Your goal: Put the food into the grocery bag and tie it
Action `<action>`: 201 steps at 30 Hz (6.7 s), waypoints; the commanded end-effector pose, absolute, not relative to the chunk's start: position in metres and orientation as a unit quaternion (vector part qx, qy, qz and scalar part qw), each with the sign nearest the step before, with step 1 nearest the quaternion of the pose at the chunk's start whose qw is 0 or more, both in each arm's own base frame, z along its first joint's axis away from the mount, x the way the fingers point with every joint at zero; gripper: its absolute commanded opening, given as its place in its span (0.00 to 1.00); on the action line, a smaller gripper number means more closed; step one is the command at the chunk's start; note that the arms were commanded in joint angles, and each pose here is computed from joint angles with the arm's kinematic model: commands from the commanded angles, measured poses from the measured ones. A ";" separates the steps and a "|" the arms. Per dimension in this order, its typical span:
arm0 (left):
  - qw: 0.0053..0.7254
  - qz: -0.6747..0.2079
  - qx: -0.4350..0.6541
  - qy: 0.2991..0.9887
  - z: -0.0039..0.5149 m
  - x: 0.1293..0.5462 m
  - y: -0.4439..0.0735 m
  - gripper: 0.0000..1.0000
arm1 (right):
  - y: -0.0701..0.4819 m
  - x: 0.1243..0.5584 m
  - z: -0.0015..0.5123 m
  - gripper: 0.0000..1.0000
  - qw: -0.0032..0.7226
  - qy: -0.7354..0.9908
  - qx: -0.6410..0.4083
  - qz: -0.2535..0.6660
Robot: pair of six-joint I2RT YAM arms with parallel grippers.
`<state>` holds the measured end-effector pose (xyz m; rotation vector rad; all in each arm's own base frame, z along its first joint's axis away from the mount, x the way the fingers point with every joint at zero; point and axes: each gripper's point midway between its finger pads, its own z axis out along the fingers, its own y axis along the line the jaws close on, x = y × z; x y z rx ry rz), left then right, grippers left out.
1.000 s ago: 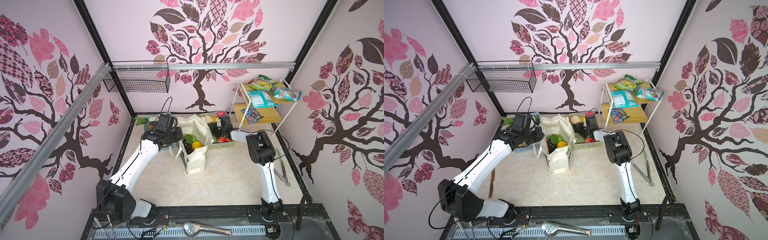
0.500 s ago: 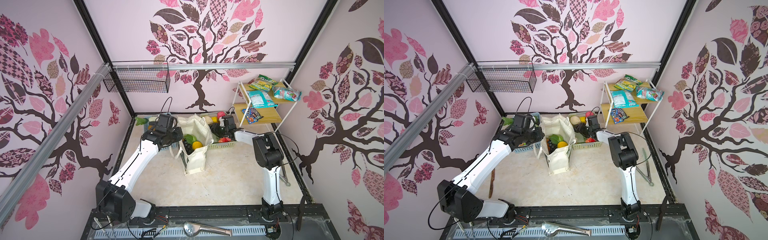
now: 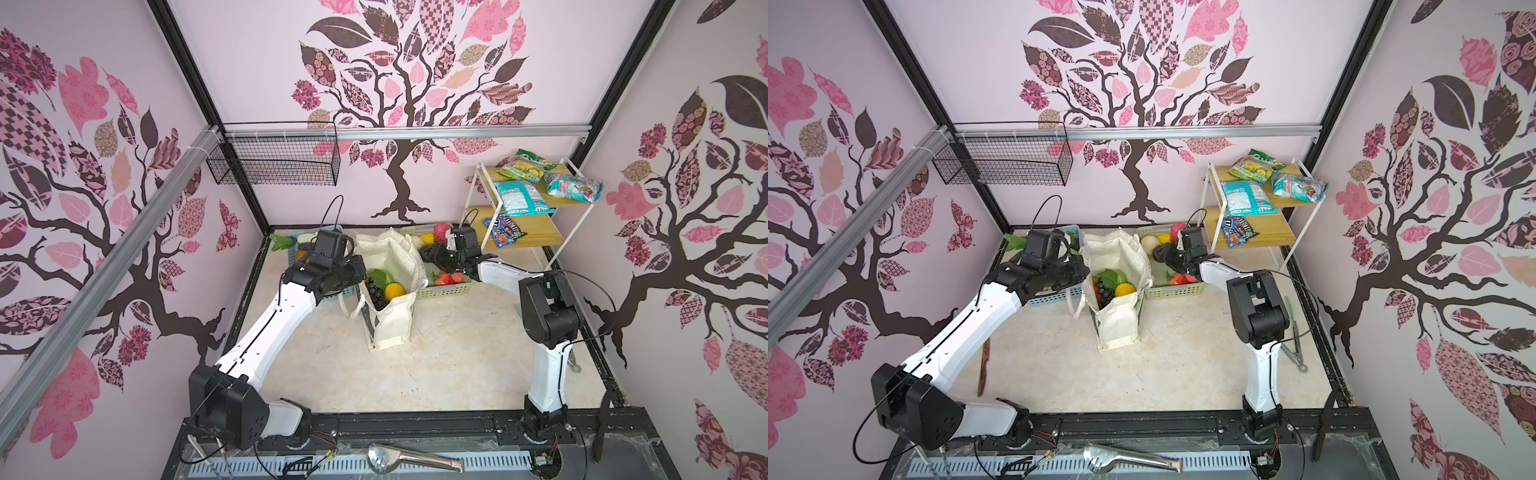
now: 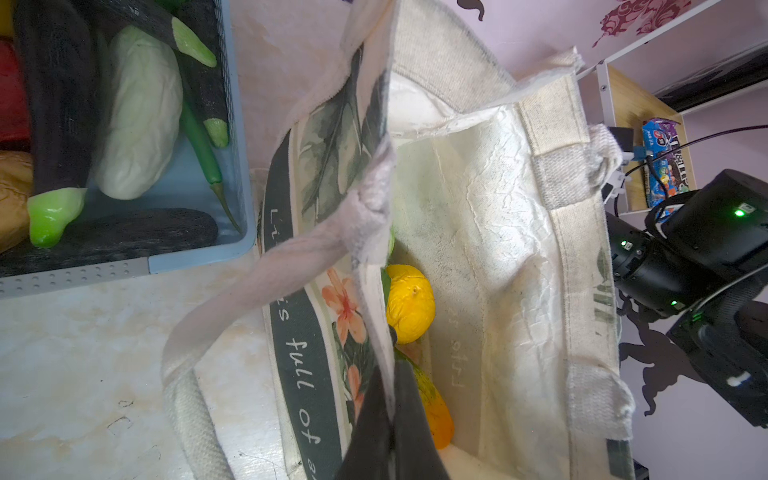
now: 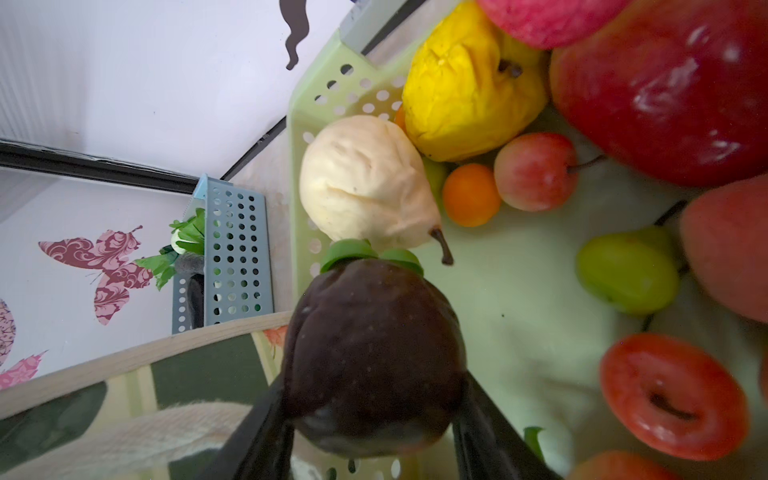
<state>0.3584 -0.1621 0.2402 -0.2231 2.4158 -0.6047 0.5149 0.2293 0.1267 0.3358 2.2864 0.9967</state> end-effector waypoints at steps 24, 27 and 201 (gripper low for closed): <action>0.328 -0.247 -0.069 0.909 0.246 0.353 -0.170 0.00 | 0.231 0.453 0.265 0.59 0.400 0.824 0.061 0.398; 0.332 -0.245 -0.068 0.909 0.249 0.353 -0.169 0.00 | 0.232 0.443 0.283 0.59 0.413 0.816 0.050 0.401; 0.315 -0.206 -0.117 0.919 0.222 0.346 -0.129 0.00 | 0.289 0.390 0.164 0.61 0.216 0.780 0.144 0.569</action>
